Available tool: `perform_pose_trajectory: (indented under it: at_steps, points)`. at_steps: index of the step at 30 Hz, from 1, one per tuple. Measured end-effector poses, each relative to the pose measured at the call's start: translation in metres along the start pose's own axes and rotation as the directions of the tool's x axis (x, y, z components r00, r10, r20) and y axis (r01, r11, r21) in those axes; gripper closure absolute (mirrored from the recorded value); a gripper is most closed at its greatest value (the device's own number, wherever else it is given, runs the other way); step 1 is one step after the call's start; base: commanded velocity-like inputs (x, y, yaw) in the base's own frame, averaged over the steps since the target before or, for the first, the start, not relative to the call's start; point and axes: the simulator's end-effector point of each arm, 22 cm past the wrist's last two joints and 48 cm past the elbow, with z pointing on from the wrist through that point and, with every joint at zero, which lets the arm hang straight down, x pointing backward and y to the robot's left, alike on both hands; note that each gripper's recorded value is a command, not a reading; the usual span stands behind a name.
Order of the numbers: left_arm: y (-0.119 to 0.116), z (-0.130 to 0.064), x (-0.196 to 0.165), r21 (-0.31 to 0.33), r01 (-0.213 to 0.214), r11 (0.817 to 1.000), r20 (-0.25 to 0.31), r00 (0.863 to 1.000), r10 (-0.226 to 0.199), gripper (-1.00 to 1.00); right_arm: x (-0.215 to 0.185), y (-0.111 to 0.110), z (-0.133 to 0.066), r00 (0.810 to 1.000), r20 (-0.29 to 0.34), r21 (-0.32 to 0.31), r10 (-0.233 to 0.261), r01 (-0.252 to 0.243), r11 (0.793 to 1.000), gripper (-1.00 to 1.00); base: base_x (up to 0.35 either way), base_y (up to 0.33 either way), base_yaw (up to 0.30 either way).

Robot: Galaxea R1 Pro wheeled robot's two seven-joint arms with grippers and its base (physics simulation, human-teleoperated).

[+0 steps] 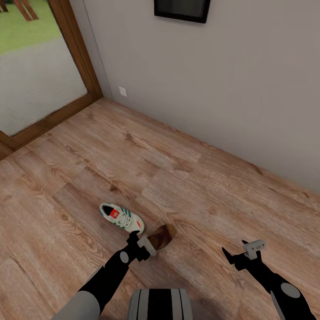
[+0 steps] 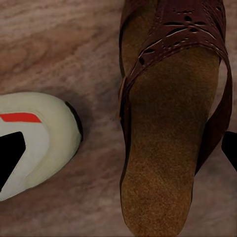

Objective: Pick up the two gym shoes and the two sandals from the corridor floor and place them onto the hallstand (shoe rack) in the corridor, making sure they are on the rack and not on the floor. Arrange them so the two gym shoes are next to each other and the two sandals are next to each other.

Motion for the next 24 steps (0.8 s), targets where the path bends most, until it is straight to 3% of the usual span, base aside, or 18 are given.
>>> perform_pose_trajectory:
  at_steps: [24]
  points:
    - [-0.012, 0.001, -0.005, 0.02, -0.031, 0.999, 0.005, 1.0, 0.031, -1.0, 0.0, 0.0, 0.0, 1.0, 0.001, 0.0, 0.0, 0.0, 1.0, -1.0, 0.002, 0.0, 0.0]
